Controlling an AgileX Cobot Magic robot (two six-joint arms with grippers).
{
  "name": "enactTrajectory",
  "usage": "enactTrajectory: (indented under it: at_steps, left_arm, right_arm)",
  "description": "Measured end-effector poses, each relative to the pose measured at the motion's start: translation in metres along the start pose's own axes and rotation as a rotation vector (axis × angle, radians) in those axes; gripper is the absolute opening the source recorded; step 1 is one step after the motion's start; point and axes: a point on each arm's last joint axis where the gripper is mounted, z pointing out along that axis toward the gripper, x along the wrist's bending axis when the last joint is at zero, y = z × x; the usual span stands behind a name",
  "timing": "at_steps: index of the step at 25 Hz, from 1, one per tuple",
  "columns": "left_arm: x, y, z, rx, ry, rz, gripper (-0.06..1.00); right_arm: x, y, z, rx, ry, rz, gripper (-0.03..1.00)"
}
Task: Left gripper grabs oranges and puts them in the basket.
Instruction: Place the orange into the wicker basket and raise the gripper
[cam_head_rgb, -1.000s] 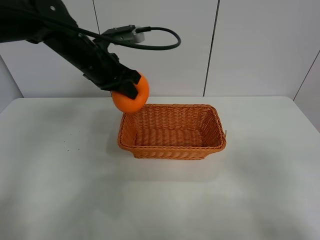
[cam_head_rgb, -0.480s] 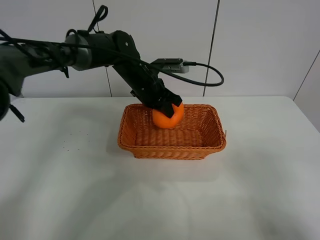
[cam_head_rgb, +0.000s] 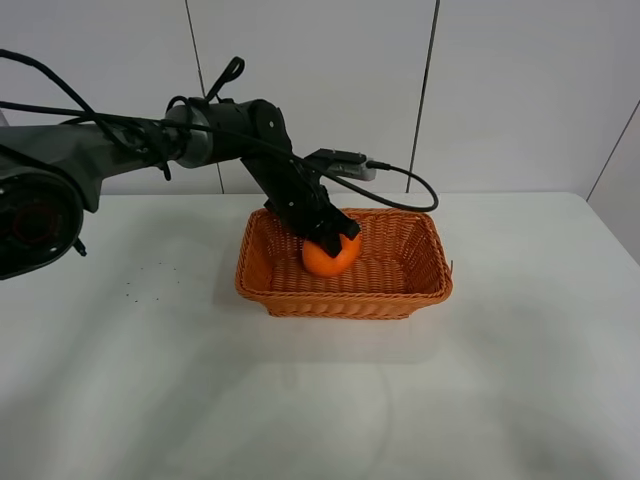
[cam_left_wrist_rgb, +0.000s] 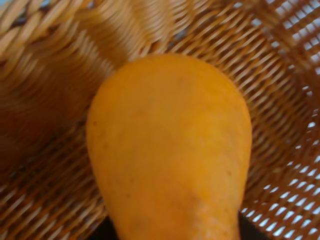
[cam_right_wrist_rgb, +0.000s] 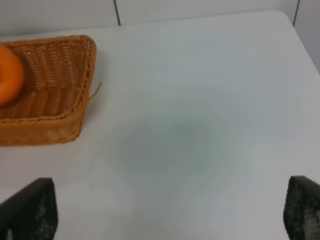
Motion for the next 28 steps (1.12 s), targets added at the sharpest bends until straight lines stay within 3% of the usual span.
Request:
enactTrajectory:
  at_steps: [15,18,24,28]
  left_arm:
    - [0.0004,-0.0007,0.0015,0.004,0.001,0.000,0.32]
    - [0.0004,-0.0007,0.0015,0.004,0.001,0.000,0.41]
    - [0.0006,-0.0001,0.0015,-0.003,0.004,0.000,0.79]
    - [0.0020,0.0000,0.0010,-0.003,0.019,0.015,0.88]
  right_arm:
    - [0.0000,0.0000,0.0000,0.000,0.000,0.000,0.69]
    - [0.0000,0.0000,0.0000,0.000,0.000,0.000,0.69]
    - [0.0000,0.0000,0.0000,0.000,0.000,0.000,0.69]
    - [0.0000,0.0000,0.0000,0.000,0.000,0.000,0.69]
